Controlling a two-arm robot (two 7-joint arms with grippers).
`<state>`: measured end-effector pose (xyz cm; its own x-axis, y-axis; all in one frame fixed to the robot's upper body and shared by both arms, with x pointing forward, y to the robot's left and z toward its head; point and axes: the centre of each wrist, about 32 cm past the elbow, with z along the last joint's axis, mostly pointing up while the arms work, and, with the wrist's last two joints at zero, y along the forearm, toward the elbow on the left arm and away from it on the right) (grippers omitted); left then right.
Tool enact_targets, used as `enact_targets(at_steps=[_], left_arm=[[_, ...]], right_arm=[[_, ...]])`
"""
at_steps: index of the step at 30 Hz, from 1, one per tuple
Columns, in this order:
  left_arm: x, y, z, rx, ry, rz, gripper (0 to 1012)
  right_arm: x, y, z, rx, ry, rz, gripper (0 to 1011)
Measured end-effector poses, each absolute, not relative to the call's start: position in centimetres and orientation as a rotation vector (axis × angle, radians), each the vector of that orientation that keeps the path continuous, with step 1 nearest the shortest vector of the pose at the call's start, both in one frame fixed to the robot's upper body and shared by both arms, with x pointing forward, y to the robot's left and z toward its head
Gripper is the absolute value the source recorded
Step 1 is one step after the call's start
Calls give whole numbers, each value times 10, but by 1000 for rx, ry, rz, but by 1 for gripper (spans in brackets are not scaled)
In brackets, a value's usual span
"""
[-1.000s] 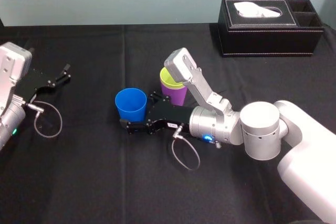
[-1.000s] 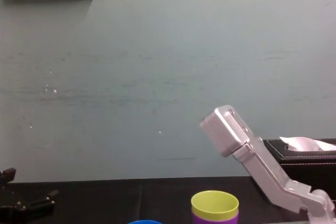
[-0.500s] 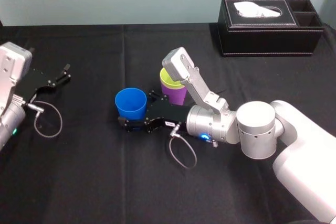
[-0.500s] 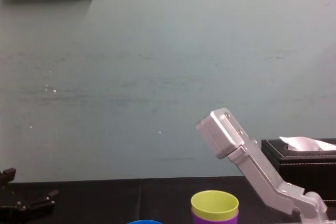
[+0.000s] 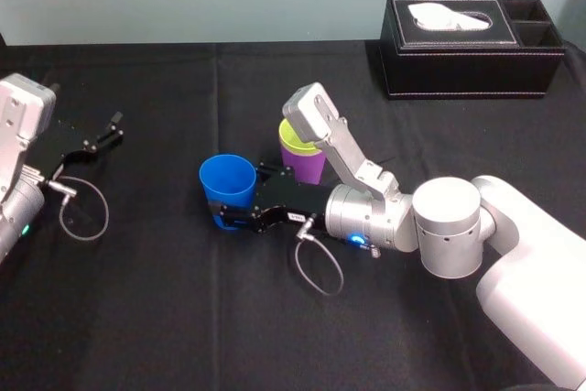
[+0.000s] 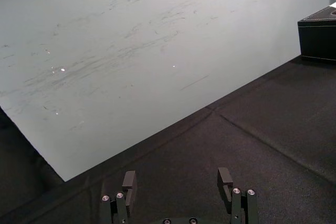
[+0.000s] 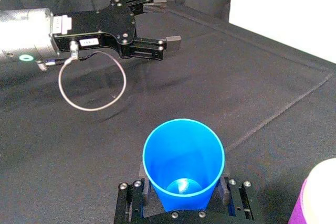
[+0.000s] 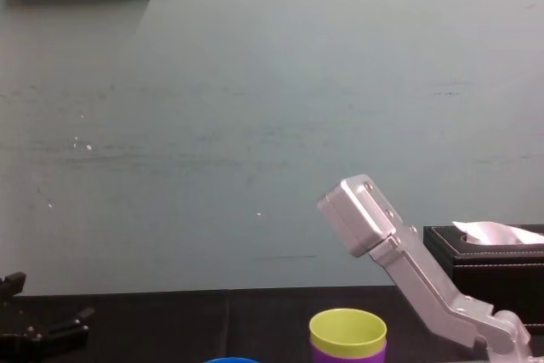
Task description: Stack the three plastic cups sequentially using one hand.
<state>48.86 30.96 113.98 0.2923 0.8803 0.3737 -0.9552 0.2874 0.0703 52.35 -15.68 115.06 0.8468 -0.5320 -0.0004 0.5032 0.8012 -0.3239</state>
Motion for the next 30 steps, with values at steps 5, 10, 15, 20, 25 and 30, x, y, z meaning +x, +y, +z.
enact_targets(at_steps=[5, 10, 15, 20, 25, 30], left_arm=[[489, 310, 1140, 304, -285, 1248, 1010], [489, 310, 1140, 304, -285, 1248, 1010], [489, 310, 1140, 304, -285, 1248, 1010], [489, 310, 1140, 304, -285, 1248, 1010], [489, 310, 1140, 304, -285, 1248, 1010], [489, 310, 1140, 304, -285, 1248, 1010]], right_arm=[[523, -157, 1151, -321, 93, -555, 726], [523, -157, 1152, -319, 90, -554, 723], [521, -158, 1164, -304, 78, -555, 723], [519, -160, 1181, -284, 66, -553, 723], [518, -163, 1203, -260, 52, -549, 723], [516, -167, 1224, -238, 30, -561, 724]])
